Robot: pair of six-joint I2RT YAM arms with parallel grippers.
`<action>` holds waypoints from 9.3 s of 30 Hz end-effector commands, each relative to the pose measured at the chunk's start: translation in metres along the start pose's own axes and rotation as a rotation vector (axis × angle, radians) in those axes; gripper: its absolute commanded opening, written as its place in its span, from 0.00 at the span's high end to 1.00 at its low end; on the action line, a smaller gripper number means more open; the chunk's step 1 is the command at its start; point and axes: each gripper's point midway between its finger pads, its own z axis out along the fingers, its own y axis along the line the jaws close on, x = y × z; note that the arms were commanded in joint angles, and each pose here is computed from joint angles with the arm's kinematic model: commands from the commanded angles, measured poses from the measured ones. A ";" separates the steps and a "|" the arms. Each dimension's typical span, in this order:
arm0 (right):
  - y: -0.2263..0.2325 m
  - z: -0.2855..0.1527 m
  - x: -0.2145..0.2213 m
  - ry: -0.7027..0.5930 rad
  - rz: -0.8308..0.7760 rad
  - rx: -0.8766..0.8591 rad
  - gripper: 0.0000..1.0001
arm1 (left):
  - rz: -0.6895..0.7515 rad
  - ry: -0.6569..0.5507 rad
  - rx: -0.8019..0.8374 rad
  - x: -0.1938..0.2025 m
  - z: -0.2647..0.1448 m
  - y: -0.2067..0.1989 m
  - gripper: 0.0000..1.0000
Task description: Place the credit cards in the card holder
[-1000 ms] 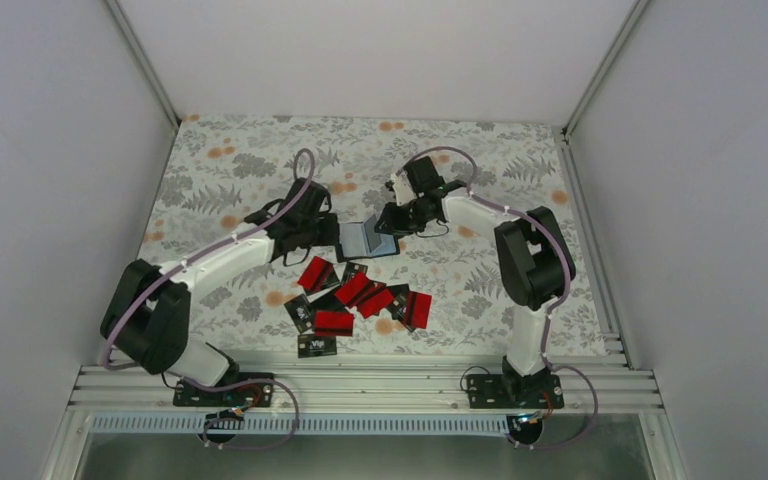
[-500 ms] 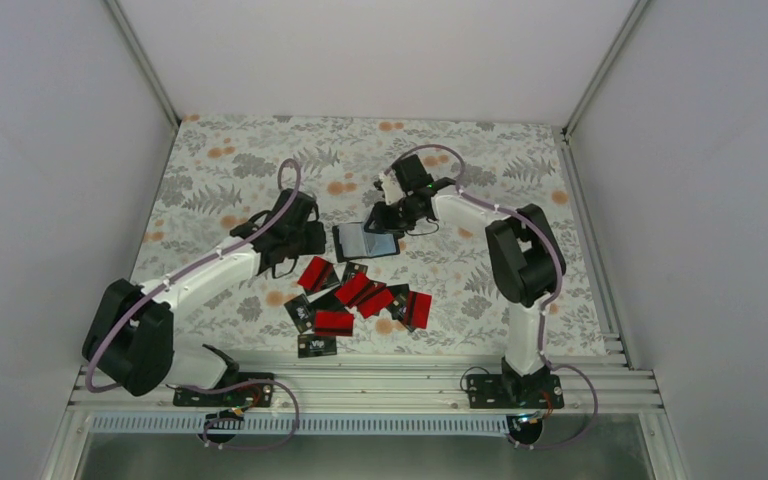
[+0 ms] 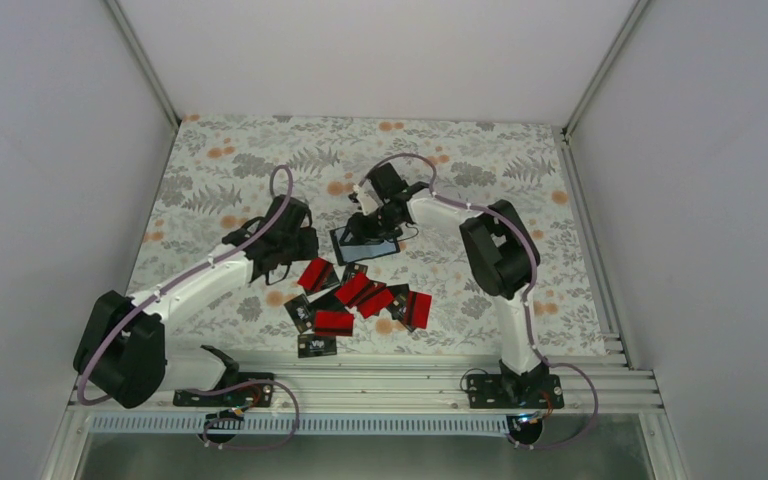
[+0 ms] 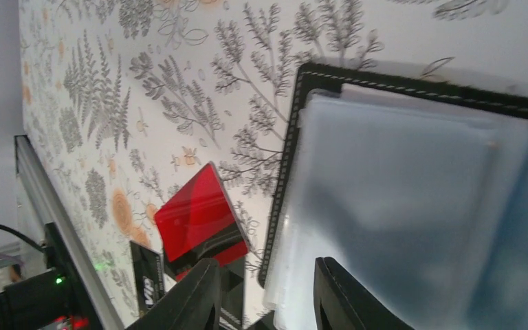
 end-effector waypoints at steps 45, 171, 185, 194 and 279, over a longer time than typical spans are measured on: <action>0.063 -0.017 0.179 0.029 0.007 -0.045 0.52 | 0.039 0.352 -0.024 0.184 -0.039 -0.008 0.44; 0.090 -0.159 0.077 -0.422 -0.419 -0.163 0.48 | 0.558 0.026 0.555 0.017 -0.140 -0.150 0.98; 0.132 -0.197 0.121 -0.444 -0.624 -0.319 0.37 | 0.716 0.111 0.799 0.039 -0.178 -0.176 0.98; 0.155 -0.212 0.132 -0.392 -0.688 -0.399 0.67 | 0.777 0.129 0.797 0.038 -0.184 -0.177 0.98; -0.012 -0.098 0.010 -0.207 0.024 -0.074 0.96 | 0.121 0.127 0.145 -0.019 0.026 -0.035 0.63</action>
